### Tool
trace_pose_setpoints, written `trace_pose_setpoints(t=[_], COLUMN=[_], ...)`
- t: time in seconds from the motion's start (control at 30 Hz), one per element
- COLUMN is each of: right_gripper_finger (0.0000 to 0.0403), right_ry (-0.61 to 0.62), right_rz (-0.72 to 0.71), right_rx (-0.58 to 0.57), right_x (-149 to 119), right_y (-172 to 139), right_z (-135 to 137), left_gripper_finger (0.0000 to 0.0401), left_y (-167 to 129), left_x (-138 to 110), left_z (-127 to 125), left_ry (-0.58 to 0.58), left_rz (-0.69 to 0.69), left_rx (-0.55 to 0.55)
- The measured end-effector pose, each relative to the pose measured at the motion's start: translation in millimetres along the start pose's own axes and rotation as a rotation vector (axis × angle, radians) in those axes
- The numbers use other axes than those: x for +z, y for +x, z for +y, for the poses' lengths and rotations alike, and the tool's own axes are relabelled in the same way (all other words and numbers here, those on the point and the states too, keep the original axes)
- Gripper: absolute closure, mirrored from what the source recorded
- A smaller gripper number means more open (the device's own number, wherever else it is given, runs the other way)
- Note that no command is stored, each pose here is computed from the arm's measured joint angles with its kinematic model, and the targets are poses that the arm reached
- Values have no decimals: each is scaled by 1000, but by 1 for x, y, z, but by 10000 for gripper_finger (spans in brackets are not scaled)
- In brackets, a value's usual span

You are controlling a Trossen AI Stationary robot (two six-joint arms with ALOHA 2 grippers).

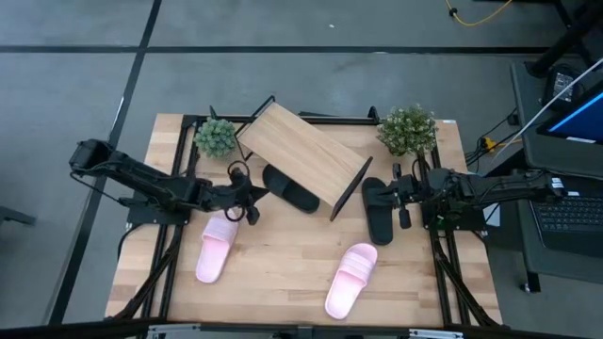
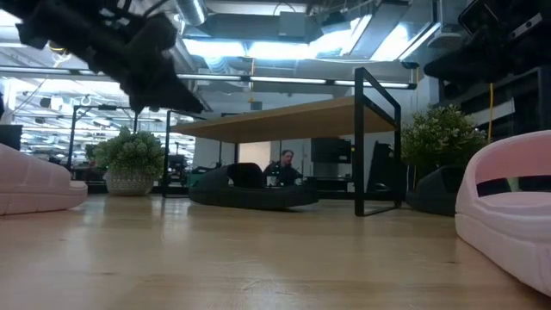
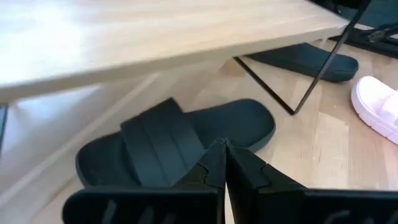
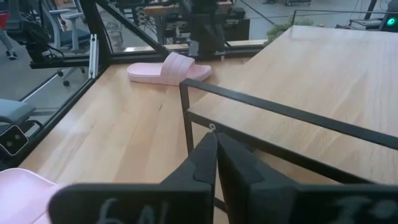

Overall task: Pick and place slides into the shelf
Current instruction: Put the left black slide on the shelf

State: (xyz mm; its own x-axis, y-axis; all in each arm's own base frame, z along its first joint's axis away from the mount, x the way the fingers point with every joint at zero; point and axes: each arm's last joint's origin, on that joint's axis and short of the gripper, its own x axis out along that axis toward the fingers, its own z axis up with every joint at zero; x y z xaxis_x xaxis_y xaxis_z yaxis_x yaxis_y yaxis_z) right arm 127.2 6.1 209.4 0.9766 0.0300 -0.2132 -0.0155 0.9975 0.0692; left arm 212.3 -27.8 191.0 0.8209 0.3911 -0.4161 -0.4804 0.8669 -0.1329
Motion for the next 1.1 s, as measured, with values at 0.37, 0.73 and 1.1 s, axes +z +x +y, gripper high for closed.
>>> trace_pose_setpoints(t=[0.37,0.73,1.1], right_gripper_finger=[389,374,374], right_ry=[0,26,71], right_rz=[-3,0,76], right_rx=[0,0,-10], right_x=[0,0,-7], right_y=[0,0,7], right_z=[0,0,0], left_gripper_finger=[401,401,401], left_y=[19,38,54], left_x=[21,59,64], left_z=[-50,-101,-127], left_ry=[82,109,68], left_rz=[167,217,385], left_rx=[199,272,468])
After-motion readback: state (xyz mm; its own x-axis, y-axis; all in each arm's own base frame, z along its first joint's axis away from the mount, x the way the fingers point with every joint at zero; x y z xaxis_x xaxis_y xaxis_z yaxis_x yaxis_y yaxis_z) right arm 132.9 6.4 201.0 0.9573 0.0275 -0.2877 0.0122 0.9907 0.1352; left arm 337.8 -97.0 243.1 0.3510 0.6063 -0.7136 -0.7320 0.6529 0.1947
